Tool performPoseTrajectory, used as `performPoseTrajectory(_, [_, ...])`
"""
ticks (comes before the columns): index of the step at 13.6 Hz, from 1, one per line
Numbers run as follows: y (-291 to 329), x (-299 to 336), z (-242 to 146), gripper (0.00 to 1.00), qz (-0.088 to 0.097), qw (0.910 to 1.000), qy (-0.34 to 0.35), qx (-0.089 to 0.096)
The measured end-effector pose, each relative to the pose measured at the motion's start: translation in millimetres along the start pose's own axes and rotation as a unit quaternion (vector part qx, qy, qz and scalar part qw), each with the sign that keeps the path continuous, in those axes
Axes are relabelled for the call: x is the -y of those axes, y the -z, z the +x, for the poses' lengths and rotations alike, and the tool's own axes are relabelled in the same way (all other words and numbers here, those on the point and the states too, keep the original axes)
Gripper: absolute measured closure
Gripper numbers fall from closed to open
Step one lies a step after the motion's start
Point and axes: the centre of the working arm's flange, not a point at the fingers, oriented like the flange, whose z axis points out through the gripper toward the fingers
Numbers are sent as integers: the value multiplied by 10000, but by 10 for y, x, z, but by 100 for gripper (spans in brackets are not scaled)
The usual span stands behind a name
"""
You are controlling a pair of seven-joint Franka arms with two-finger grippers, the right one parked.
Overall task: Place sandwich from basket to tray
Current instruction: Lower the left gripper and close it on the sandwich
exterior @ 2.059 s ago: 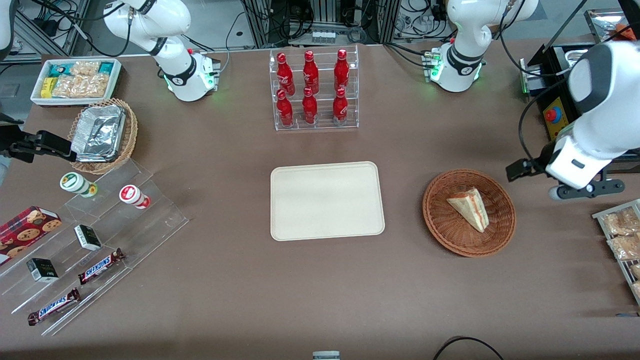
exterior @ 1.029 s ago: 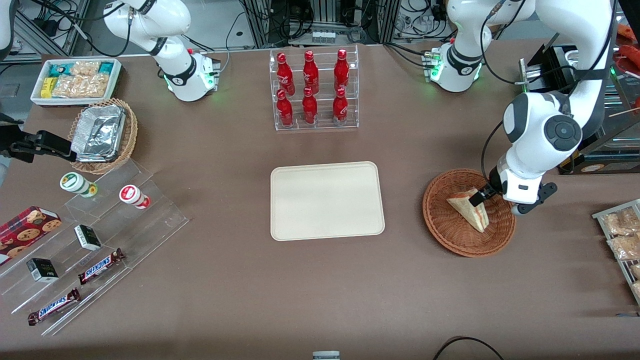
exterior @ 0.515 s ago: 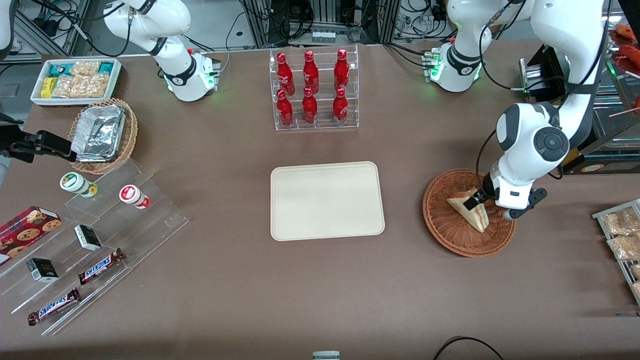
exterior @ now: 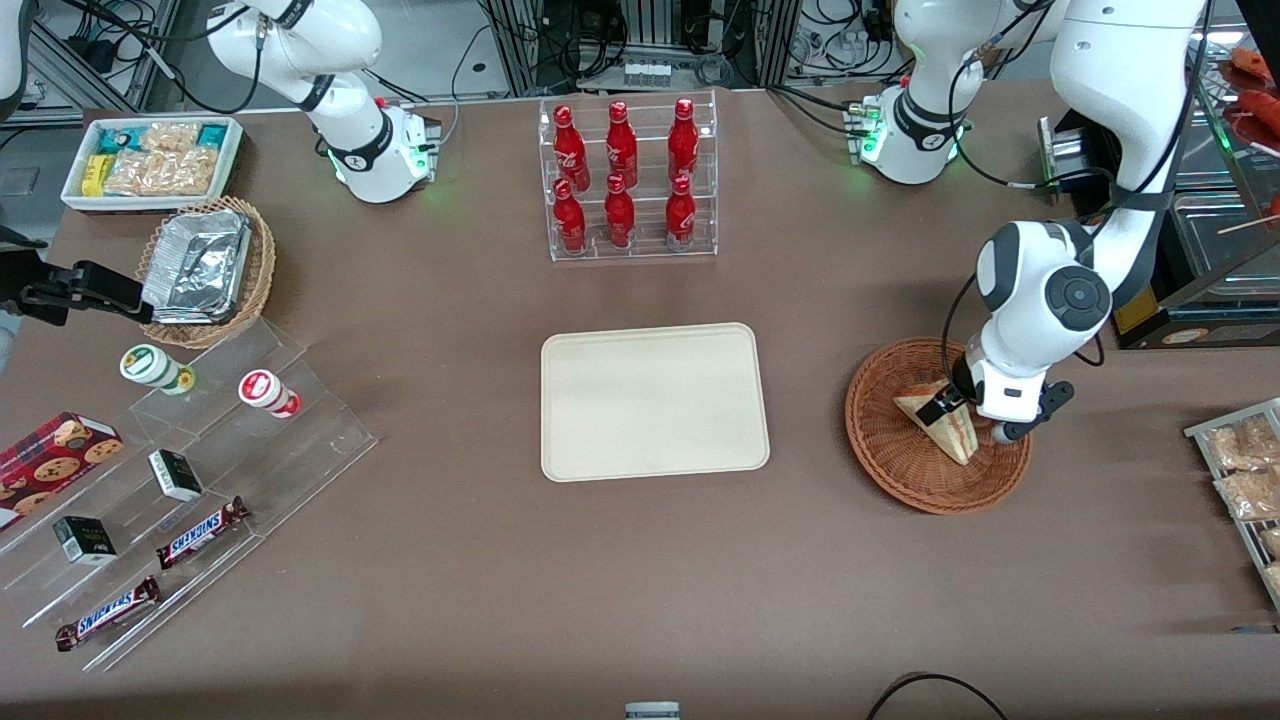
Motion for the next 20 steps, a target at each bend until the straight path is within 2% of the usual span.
performPoseTrajectory(3, [-71, 12, -17, 6, 40, 10000, 12, 56])
performPoseTrajectory(4, [-91, 14, -20, 14, 50, 10000, 42, 71])
performPoseTrajectory(7, [-90, -5, -30, 49, 44, 9999, 57, 72])
performPoseTrajectory(9, [7, -52, -10, 64, 51, 9999, 36, 78])
performPoseTrajectory(12, [558, -198, 152, 69, 294, 9991, 35, 300])
performPoseTrajectory(14, [1095, -384, 232, 78, 371, 9986, -26, 373])
performPoseTrajectory(15, [1336, -502, 227, 81, 367, 9986, -100, 374])
performPoseTrajectory(17, [1687, -830, 79, 81, 286, 9985, -349, 315])
performPoseTrajectory(19, [1833, -1237, -253, 81, 216, 9972, -687, 215])
performPoseTrajectory(20, [1816, -1441, -475, 81, 285, 9949, -956, 149])
